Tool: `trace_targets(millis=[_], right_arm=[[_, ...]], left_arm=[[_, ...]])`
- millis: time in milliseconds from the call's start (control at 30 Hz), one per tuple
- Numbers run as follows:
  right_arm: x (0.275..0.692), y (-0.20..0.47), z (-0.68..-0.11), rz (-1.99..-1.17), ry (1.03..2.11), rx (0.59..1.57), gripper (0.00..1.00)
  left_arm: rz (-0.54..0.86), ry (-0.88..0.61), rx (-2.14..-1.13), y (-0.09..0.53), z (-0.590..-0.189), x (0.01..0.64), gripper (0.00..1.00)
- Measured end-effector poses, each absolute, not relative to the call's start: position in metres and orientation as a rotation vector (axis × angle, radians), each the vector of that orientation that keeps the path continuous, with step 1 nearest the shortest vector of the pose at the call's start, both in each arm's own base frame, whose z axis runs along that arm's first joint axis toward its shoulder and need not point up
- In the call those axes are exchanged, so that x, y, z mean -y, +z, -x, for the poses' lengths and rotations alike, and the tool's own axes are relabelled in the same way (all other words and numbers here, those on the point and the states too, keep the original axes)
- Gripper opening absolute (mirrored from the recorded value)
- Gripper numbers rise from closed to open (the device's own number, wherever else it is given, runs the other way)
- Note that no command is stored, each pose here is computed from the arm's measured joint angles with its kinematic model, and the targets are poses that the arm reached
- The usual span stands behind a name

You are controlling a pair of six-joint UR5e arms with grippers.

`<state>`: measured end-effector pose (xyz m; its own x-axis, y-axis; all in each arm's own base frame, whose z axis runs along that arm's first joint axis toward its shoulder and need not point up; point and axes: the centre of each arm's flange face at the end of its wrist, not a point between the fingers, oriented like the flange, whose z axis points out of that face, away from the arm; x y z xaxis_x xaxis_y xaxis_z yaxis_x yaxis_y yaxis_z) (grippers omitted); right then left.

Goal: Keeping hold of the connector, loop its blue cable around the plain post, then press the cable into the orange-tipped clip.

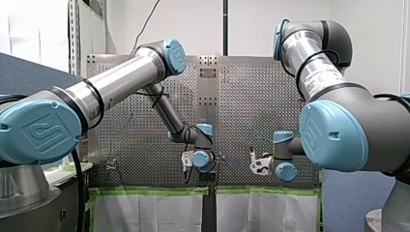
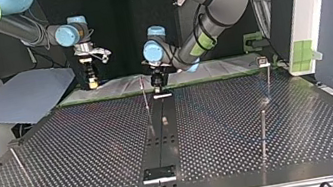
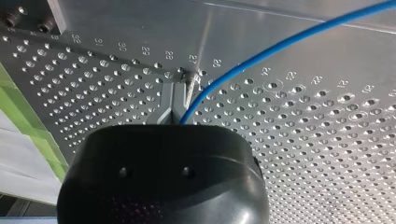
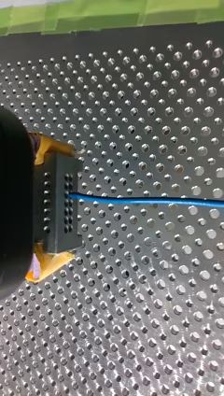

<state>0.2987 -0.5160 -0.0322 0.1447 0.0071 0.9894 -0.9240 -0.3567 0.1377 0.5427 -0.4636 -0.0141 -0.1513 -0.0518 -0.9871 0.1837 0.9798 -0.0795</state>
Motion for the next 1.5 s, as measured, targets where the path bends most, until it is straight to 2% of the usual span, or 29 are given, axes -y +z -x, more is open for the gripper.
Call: trace_targets(millis=[567,1500], right_arm=[[0.565,-0.005,-0.311,-1.533,1.345,0.895,0.00],[0.590,0.010,-0.312,-1.529,1.409,0.842,0.00]], left_arm=[[-0.084,-0.207,-1.704,-0.004,-0.562,0.459,0.01],[-0.084,-0.174,-1.717,0.014,-0.583,0.456,0.01]])
